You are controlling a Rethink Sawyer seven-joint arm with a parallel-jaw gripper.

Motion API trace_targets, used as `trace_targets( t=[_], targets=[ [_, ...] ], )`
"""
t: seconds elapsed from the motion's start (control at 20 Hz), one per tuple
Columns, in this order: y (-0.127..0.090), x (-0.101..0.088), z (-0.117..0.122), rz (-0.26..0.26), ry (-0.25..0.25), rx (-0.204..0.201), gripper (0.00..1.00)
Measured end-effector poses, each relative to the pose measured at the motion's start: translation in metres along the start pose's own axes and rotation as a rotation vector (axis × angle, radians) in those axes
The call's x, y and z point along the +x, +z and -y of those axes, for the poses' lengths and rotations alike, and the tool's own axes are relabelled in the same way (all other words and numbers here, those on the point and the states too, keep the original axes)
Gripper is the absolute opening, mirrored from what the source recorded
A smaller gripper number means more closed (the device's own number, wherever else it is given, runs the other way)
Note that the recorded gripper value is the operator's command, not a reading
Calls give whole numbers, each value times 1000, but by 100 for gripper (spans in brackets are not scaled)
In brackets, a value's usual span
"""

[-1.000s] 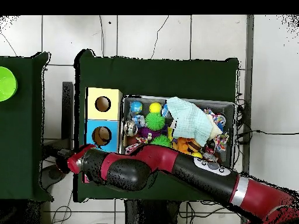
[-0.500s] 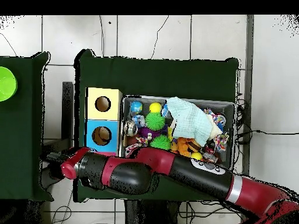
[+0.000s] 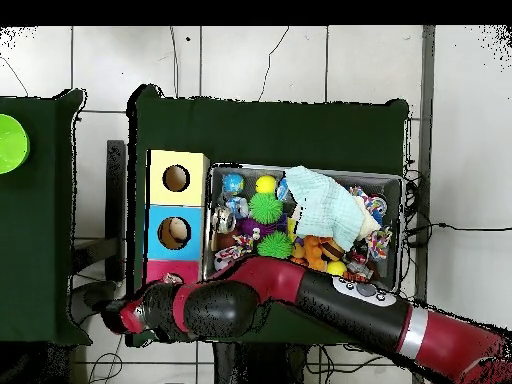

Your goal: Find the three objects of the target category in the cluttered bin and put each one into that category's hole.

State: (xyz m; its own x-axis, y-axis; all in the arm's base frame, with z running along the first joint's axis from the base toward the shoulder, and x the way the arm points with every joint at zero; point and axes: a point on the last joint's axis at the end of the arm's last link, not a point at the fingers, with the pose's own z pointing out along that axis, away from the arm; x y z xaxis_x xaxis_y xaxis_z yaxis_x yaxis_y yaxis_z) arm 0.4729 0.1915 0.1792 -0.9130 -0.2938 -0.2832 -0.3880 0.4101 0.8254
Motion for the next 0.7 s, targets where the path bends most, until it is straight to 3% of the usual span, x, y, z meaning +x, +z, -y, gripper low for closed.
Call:
trace_targets(
  t=[0.05, 0.2, 0.3, 0.45, 0.5, 0.7],
  targets=[
    [8, 17, 5, -96, -8, 36, 0],
    [16, 32, 10, -172, -25, 77, 0],
    [25, 49, 18, -255, -58, 138, 0],
    [34, 67, 29, -330, -111, 221, 0],
    [39, 75, 36, -364, -144, 269, 0],
    [46, 85, 44, -424, -195, 351, 0]
  ],
)
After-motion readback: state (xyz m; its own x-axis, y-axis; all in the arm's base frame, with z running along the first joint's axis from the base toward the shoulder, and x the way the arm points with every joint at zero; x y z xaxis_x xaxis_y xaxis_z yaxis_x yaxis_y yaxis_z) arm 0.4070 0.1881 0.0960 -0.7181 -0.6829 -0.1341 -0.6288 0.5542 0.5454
